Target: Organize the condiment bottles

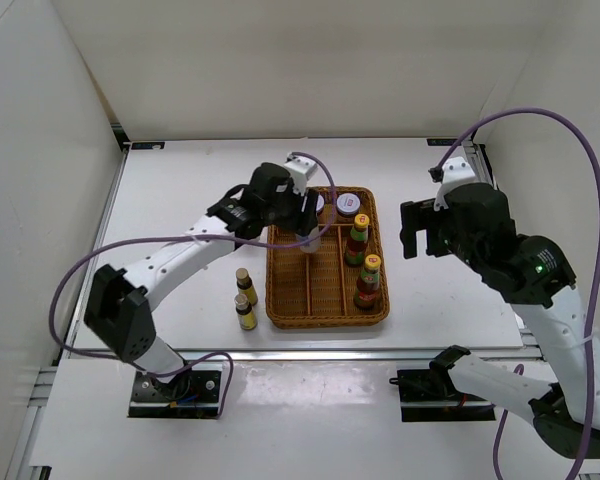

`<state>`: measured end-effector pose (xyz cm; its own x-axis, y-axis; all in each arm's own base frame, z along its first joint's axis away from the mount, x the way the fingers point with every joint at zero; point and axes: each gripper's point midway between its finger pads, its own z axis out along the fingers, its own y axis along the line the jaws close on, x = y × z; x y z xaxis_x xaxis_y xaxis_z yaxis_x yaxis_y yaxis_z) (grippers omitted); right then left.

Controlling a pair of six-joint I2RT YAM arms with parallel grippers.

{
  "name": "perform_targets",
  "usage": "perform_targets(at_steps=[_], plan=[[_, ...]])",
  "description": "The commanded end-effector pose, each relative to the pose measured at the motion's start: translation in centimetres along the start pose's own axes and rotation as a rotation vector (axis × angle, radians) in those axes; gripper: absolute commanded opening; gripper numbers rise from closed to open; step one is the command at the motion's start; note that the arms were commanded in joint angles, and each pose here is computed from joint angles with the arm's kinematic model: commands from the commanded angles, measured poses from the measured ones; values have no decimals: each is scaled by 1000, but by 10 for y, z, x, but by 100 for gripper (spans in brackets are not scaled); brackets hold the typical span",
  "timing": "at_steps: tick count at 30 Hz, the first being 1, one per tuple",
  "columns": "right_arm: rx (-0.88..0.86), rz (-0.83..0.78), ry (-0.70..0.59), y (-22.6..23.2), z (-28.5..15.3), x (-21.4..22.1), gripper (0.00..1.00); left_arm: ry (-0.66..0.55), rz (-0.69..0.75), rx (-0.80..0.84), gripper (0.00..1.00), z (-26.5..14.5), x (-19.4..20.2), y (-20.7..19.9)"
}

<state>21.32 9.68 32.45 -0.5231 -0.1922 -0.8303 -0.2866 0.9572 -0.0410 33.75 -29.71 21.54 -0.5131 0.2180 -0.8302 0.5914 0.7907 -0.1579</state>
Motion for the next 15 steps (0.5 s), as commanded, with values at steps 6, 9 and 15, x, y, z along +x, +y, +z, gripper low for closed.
perform_targets(at_steps=[6, 9, 15], plan=[[34, -6, -6, -9, -7, 3, 100, -93, 73, 70, 12, 21, -46, -35], [43, -6, -7, -12, -10, 5, 100, -86, 78, 79, 15, 29, -46, -40], [53, -6, -9, -14, -13, 6, 100, -54, 86, 63, 24, 43, -35, -44]])
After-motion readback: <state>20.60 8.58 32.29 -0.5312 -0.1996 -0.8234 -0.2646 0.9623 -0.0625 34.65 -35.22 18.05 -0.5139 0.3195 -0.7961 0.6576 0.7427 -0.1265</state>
